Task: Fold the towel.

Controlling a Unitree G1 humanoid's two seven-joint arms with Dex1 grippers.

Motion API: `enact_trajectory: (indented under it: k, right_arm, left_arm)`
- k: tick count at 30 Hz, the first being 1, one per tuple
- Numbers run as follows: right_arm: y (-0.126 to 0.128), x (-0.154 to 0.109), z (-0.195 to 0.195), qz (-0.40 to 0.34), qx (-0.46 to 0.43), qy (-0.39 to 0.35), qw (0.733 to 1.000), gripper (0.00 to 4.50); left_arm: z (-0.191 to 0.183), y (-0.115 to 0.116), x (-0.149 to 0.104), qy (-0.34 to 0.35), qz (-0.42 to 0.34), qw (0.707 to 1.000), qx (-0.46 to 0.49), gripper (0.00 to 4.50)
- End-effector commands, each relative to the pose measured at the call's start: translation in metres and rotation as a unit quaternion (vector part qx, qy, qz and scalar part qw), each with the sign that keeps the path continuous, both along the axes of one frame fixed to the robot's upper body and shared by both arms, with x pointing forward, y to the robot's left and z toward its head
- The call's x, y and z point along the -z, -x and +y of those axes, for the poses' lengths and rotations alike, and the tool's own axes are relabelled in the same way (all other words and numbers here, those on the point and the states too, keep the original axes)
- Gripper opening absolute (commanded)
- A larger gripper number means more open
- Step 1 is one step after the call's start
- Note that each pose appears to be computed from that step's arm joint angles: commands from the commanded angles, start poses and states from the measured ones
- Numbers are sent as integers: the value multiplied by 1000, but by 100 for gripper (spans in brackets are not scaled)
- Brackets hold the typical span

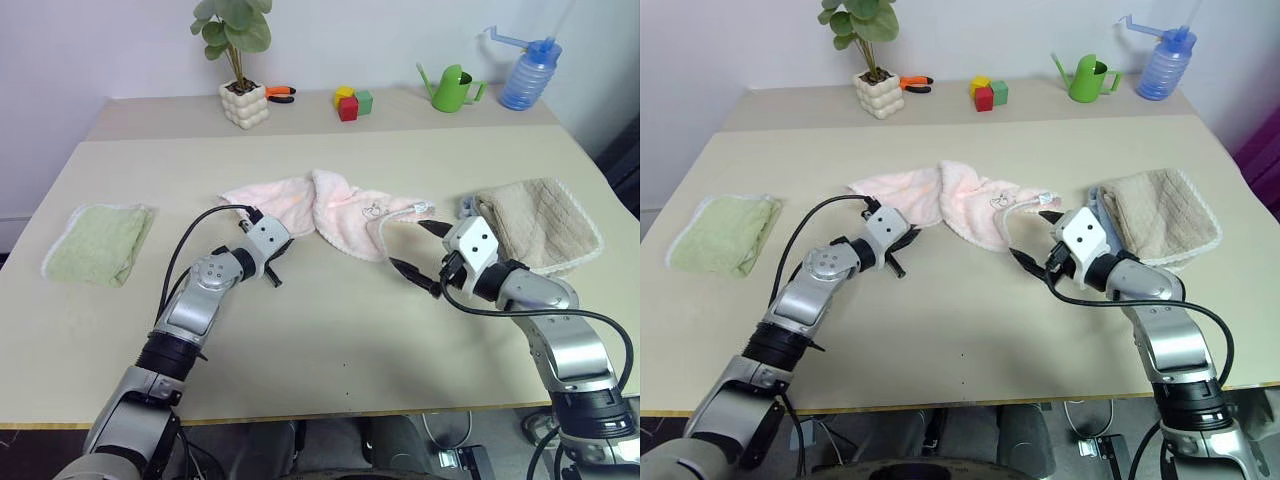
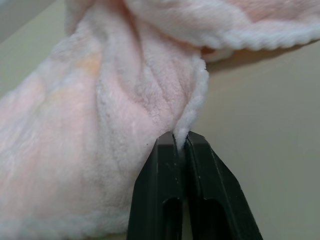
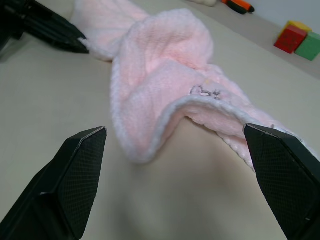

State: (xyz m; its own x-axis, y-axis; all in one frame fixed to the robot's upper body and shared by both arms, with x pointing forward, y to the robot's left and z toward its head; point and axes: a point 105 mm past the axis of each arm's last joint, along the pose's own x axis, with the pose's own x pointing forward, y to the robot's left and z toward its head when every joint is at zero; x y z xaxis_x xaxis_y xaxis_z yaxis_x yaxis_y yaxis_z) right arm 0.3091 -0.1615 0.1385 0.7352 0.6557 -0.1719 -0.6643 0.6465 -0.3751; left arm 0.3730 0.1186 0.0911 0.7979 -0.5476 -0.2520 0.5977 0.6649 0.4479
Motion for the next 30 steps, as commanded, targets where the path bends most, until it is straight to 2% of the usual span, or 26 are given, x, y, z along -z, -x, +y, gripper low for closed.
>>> enact_trajectory:
  k: [1,5,11,20,23,30]
  right_arm:
    - [11,-16,28,-38,-63,23,997,450]
    - [9,-1,51,-45,-94,96,990,450]
    - [-16,19,62,-70,-69,153,983,450]
    - [-48,31,44,-90,-4,213,973,450]
    - [-54,32,29,-112,18,254,961,450]
    - [-52,27,13,-157,19,311,937,450]
  left_arm:
    - [12,2,-30,31,-62,997,-20,4]
    - [25,10,-50,69,-84,993,-44,4]
    - [37,24,-48,55,-74,994,-50,4]
    - [41,30,-49,45,-69,995,-57,4]
    - [42,32,-47,43,-65,995,-57,4]
    - [40,31,-43,35,-59,996,-51,4]
